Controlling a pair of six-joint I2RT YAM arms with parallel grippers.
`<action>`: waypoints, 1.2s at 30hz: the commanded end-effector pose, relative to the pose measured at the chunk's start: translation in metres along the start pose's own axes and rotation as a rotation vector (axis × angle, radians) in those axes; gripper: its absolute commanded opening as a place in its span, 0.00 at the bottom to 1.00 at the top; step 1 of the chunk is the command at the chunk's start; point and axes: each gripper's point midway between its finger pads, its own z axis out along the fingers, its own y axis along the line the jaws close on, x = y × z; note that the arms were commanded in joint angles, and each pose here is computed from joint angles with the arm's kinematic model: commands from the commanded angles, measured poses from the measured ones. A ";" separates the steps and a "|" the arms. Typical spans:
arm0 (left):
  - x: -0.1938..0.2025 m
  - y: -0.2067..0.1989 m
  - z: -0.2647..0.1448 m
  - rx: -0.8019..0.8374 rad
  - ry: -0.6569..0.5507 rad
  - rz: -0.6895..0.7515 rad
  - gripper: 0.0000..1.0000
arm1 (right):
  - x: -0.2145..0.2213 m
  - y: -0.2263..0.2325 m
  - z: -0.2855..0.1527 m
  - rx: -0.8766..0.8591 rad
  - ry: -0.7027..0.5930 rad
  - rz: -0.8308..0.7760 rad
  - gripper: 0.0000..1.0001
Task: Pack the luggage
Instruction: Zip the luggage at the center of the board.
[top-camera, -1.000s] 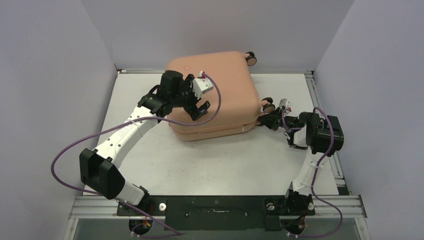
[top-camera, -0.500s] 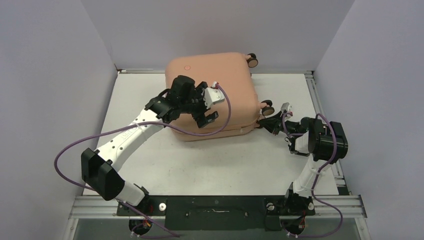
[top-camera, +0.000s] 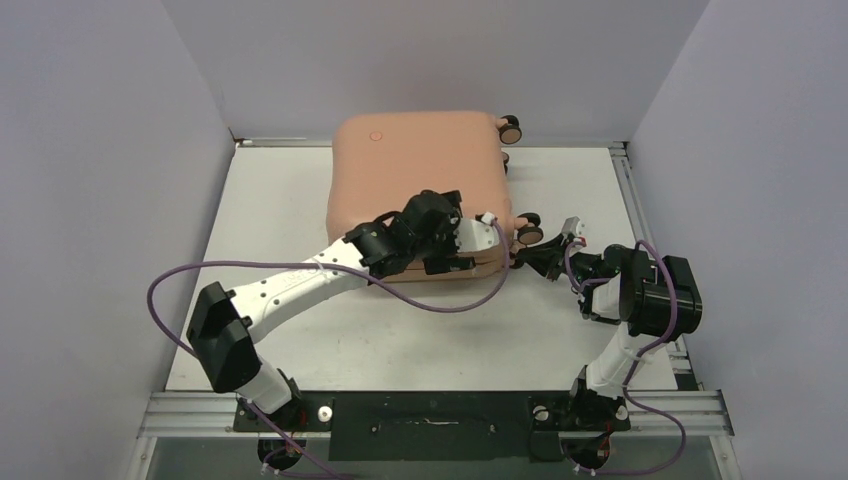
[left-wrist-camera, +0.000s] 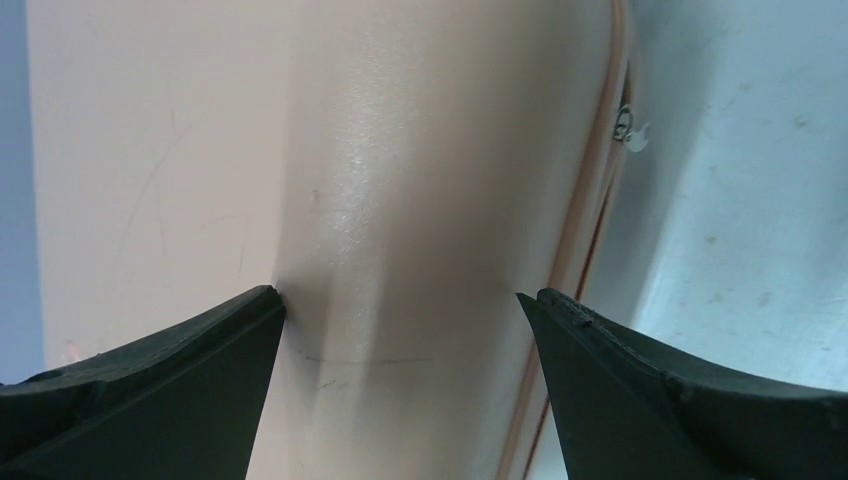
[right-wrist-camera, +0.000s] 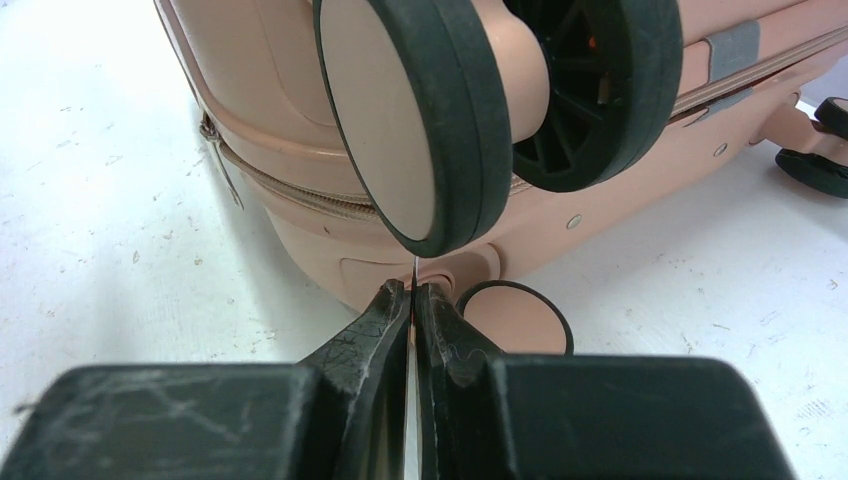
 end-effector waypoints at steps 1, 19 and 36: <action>0.006 0.018 0.010 -0.187 0.058 0.098 0.96 | -0.055 0.000 0.004 -0.049 -0.091 -0.386 0.05; -0.001 0.005 0.077 -0.273 0.103 -0.074 0.96 | -0.056 0.063 0.009 -0.191 -0.099 -0.510 0.05; 0.000 0.019 0.077 -0.261 0.098 -0.138 0.96 | -0.014 -0.041 -0.006 0.176 0.332 -0.525 0.29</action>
